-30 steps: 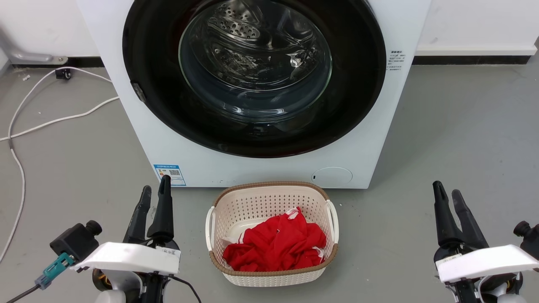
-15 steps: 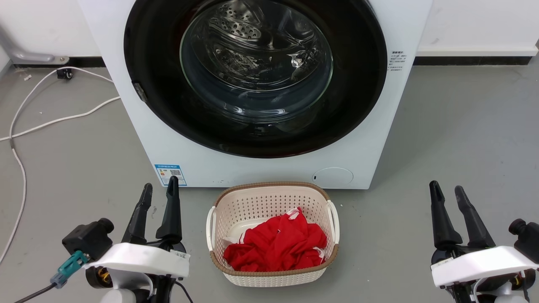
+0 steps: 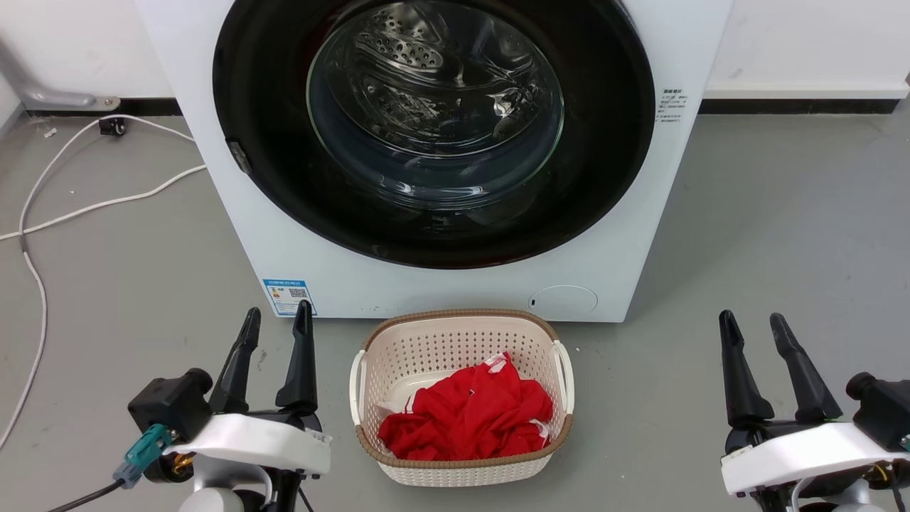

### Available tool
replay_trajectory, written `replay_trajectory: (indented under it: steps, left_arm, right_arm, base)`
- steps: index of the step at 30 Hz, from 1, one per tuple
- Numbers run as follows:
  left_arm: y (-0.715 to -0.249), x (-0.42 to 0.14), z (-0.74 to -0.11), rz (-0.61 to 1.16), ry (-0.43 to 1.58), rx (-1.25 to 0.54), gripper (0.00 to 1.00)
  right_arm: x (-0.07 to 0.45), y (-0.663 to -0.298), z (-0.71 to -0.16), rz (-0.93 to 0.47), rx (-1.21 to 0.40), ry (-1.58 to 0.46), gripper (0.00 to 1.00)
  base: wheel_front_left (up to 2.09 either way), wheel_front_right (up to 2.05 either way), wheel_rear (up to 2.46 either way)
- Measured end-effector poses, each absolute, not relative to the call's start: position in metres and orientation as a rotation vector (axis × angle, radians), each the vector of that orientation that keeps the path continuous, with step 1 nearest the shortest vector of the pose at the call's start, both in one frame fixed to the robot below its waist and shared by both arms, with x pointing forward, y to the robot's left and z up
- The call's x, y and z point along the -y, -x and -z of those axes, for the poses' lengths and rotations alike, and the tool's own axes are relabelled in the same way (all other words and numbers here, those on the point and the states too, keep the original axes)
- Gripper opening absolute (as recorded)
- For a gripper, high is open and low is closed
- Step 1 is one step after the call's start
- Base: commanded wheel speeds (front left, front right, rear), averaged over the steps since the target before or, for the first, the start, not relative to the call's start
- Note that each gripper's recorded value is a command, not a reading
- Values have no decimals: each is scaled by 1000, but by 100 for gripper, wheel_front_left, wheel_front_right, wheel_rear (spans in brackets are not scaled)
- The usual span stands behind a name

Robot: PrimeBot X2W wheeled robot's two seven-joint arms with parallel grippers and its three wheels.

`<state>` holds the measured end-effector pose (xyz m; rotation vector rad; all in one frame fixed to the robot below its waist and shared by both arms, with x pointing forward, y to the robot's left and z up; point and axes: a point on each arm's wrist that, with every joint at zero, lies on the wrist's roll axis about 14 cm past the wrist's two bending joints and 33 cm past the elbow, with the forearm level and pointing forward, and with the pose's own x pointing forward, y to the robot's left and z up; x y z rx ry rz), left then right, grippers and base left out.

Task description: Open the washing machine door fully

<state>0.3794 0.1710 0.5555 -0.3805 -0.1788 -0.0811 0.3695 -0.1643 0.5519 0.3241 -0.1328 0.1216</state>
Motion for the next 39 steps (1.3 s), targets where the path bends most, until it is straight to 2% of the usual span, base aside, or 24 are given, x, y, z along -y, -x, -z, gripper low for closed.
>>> replay_trajectory:
  steps: [39]
  left_arm:
    - [-379,-161,-555,103,41,216,100]
  right_arm:
    - [162,-366,-547,-126,98,-2,100]
  base:
    - [0,0,0]
